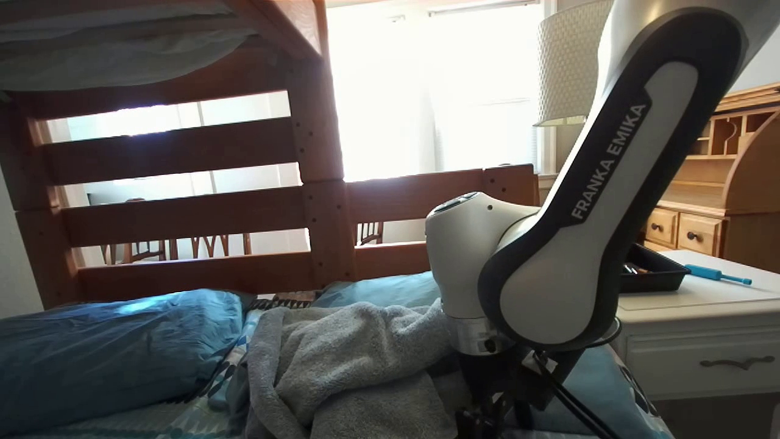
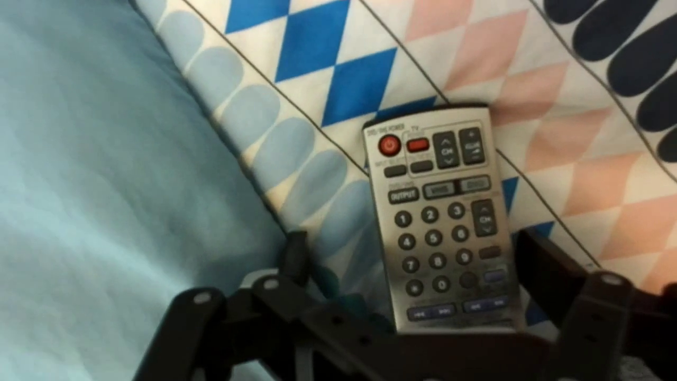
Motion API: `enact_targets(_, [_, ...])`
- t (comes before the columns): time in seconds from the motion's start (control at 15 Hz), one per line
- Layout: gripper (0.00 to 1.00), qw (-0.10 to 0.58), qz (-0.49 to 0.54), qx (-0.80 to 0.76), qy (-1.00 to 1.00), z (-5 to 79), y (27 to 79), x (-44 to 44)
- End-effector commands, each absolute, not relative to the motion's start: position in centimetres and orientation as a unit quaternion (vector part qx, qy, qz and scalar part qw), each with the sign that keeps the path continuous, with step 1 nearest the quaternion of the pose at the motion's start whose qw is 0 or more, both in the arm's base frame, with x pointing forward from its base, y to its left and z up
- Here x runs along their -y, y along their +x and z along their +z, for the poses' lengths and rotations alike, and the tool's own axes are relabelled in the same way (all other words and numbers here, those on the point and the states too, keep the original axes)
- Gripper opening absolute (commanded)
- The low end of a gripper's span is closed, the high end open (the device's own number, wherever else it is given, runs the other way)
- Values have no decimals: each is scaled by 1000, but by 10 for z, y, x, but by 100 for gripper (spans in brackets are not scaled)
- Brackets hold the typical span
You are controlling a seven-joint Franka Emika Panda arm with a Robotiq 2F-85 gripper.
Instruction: Put the grey remote control on the nightstand.
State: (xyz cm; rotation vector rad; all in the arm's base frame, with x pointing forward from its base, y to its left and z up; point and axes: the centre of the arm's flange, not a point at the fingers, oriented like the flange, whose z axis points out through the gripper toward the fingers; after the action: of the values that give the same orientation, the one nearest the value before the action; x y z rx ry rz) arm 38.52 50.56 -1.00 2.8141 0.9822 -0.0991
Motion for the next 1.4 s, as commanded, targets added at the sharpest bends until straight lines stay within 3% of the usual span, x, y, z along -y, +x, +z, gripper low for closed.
enact_targets(0.0, [100,71,-45,-403,911,-11,388,-523])
enact_targets(0.4, [100,52,-72,-506,858,-7,382,-526])
enact_targets(0.47, [92,54,-74,-509,856,-8,383,-525])
enact_targets(0.53, [74,55,-78,-515,852,-8,383,-523])
enact_targets(0.87, [37,59,-85,-524,845,-9,386,-519])
enact_targets(1.33, [34,38,-69,-473,878,33,372,-506])
